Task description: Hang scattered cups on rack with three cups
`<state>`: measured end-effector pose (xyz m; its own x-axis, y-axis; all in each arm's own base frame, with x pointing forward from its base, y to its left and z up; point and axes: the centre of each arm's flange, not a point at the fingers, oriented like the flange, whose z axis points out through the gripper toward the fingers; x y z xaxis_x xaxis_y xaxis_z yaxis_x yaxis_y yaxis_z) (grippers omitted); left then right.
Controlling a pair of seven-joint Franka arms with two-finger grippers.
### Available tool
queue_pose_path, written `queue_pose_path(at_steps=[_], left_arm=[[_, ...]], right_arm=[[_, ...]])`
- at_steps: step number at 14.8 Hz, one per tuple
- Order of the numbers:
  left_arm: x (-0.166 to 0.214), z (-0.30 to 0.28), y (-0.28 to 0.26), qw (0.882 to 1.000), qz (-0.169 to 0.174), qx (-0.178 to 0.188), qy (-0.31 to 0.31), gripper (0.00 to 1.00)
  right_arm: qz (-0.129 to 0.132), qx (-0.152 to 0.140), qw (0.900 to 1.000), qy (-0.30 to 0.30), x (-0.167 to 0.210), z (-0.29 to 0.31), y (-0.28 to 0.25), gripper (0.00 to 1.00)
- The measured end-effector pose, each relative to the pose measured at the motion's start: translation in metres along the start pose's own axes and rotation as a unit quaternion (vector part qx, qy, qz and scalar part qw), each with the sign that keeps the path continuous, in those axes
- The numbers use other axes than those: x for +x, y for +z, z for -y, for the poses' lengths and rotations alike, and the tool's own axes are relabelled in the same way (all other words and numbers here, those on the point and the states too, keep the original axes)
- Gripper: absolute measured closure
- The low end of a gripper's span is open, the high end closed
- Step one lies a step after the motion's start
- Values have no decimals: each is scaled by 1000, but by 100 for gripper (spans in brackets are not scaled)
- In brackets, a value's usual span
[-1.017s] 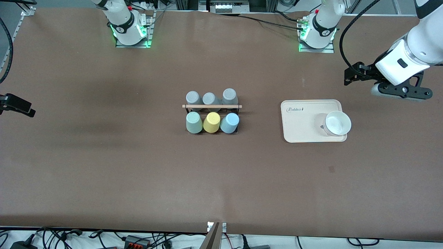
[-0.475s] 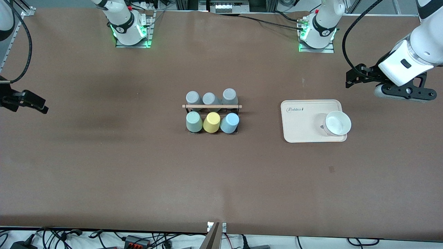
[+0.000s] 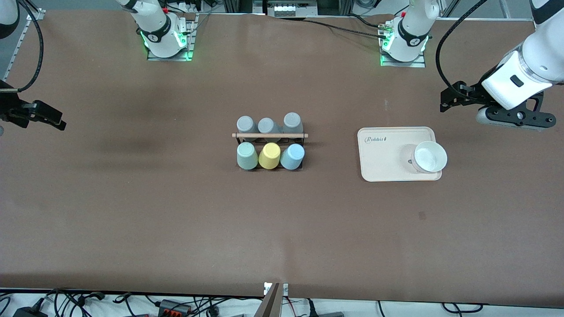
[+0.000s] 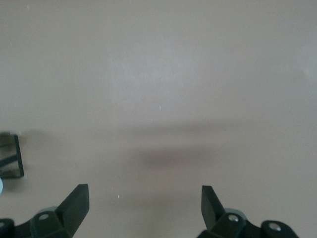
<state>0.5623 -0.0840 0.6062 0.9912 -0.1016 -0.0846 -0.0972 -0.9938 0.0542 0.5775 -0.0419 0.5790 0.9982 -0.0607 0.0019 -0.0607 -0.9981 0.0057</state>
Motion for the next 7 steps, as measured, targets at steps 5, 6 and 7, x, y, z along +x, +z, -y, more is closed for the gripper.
queue_pose_path(at_steps=[5, 6, 7], left_arm=[[0, 0, 0, 1000, 0, 0, 0, 0], [0, 0, 0, 1000, 0, 0, 0, 0], [0, 0, 0, 1000, 0, 0, 0, 0]], right_arm=[[-10, 0, 1000, -1, 2, 1, -2, 0], [-11, 0, 1000, -1, 2, 1, -2, 0], [-12, 0, 1000, -2, 3, 2, -2, 0]])
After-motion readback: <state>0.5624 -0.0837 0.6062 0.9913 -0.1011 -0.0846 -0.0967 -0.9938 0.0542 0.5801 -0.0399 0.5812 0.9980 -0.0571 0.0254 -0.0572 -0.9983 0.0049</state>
